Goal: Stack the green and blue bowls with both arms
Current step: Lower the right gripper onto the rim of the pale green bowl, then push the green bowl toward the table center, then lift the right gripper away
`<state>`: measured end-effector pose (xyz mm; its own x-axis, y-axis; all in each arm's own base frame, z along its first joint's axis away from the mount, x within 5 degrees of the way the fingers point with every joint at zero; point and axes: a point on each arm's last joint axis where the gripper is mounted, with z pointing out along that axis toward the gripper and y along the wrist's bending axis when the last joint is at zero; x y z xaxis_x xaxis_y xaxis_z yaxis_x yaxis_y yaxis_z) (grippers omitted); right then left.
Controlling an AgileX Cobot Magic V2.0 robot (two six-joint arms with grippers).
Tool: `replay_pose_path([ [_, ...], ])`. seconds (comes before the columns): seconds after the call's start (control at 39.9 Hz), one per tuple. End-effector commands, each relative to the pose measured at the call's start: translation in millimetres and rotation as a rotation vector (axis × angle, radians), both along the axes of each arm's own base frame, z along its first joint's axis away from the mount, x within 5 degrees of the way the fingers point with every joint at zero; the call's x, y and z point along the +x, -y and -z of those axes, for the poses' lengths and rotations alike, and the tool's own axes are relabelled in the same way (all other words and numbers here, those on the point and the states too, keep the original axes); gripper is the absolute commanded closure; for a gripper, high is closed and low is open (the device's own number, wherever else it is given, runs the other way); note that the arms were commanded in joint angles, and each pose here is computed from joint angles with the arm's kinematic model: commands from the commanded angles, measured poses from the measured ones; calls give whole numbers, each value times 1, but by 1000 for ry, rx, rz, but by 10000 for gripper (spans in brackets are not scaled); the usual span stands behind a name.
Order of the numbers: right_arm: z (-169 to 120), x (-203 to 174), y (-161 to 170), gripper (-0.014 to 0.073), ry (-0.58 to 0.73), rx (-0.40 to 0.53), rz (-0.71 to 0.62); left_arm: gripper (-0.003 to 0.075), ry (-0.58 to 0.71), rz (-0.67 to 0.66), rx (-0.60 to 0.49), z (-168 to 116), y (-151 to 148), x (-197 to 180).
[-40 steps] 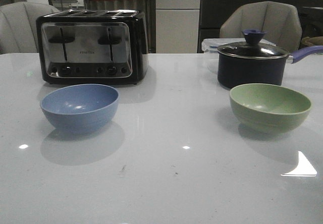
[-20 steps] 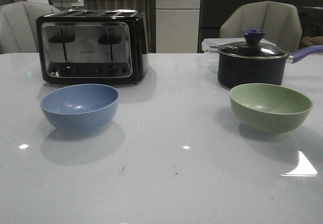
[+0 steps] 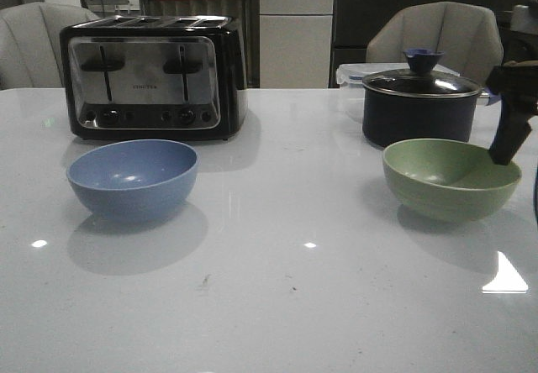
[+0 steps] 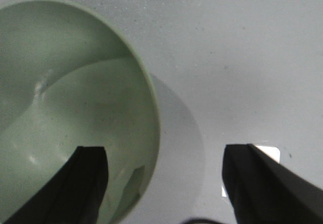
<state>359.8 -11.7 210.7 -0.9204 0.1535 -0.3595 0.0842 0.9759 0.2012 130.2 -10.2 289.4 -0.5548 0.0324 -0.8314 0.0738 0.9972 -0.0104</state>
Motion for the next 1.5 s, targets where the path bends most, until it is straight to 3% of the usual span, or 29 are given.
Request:
replay_pose_path([
  [0.0,-14,16,2,29,71,15,-5,246,103,-8,-23,-16,0,5],
  [0.1,-7,25,2,93,50,19,-9,246,103,-8,-23,-16,0,5],
  [0.35,-5,26,2,388,29,23,-17,246,103,-8,-23,-16,0,5],
  [0.48,-16,22,-3,458,43,17,-52,246,103,-8,-23,-16,0,5],
  [0.63,-50,9,-28,466,124,9,-130,246,103,-8,-23,-16,0,5],
  [0.78,-66,-6,-84,466,151,20,-295,246,103,-8,-23,-16,0,5],
  [0.98,-54,-19,-148,466,126,30,-469,246,103,-8,-23,-16,0,5],
  [1.15,-33,-26,-183,466,73,29,-564,246,103,-8,-23,-16,0,5],
  [1.35,-13,-23,-193,455,33,22,-582,246,103,-8,-23,-16,0,5],
  [1.48,-10,-22,-193,333,33,9,-586,246,103,-8,-23,-16,0,5],
])
